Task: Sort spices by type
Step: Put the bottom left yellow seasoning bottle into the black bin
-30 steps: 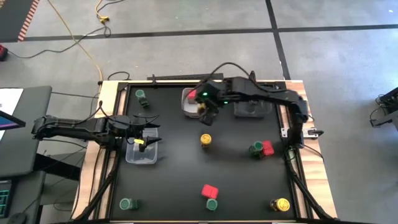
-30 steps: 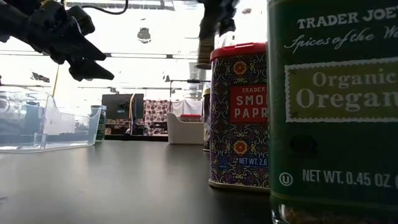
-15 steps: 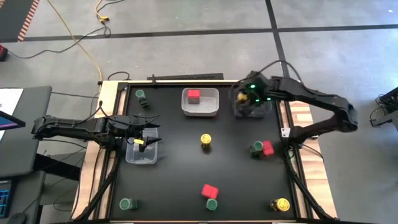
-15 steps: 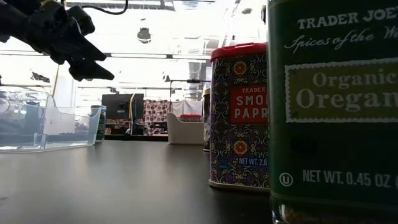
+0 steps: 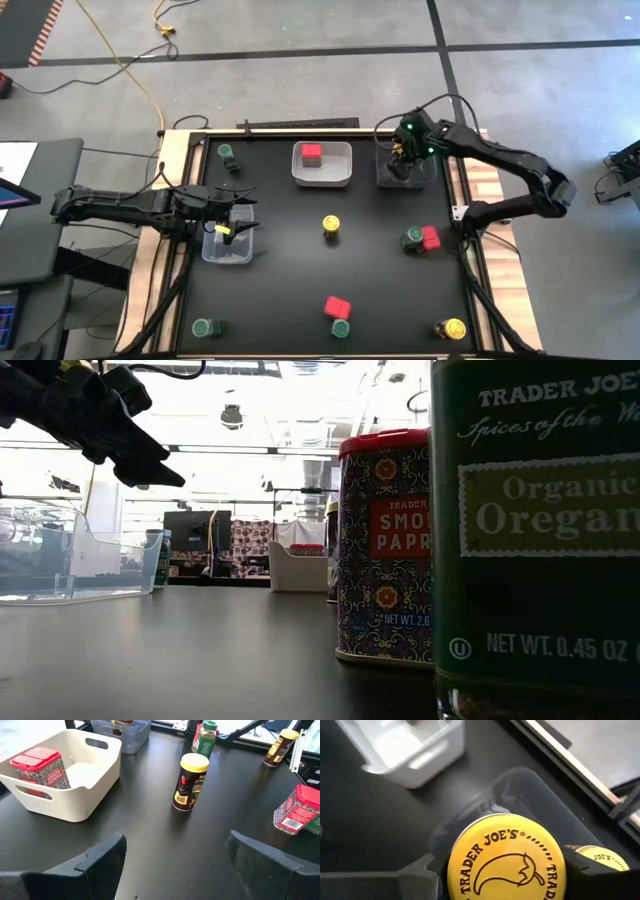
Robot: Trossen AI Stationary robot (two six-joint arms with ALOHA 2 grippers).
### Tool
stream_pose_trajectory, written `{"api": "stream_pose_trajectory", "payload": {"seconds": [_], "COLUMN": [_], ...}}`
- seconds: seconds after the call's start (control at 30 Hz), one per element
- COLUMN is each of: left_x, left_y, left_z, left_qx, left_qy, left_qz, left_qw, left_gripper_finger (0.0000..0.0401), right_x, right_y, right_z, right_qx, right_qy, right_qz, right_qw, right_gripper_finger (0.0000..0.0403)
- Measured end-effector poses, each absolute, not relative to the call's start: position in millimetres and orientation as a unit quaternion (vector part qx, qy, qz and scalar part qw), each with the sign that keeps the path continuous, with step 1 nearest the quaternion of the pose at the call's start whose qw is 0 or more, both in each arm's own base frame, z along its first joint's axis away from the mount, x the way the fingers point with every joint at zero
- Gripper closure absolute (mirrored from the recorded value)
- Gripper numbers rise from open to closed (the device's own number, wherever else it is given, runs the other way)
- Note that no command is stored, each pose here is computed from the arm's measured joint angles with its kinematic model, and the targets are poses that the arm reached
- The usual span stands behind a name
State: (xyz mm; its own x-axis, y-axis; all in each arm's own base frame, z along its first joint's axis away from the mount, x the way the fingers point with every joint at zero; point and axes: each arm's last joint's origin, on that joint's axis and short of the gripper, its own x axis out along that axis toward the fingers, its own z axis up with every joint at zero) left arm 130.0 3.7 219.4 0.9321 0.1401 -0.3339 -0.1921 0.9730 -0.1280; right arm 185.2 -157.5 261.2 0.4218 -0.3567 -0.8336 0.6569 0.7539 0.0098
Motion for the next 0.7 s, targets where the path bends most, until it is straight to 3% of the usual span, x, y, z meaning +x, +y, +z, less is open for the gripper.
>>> {"api": "stream_pose_trajectory", "payload": {"seconds": [0.7], "left_x": [130], "left_y": [4], "left_z": [219], "left_qx": [-0.089], "left_qy": [0.163], "left_qz": [0.086], "left_qw": [0.979], "left_gripper_finger": [0.0071], "right_x": [201], "right_y": [-191], "right_z": [205], "right_qx": [0.149], "right_qy": [0.483], "right_qz": [-0.325], "right_qw": [0.799], "right_gripper_finger": [0.0168]}}
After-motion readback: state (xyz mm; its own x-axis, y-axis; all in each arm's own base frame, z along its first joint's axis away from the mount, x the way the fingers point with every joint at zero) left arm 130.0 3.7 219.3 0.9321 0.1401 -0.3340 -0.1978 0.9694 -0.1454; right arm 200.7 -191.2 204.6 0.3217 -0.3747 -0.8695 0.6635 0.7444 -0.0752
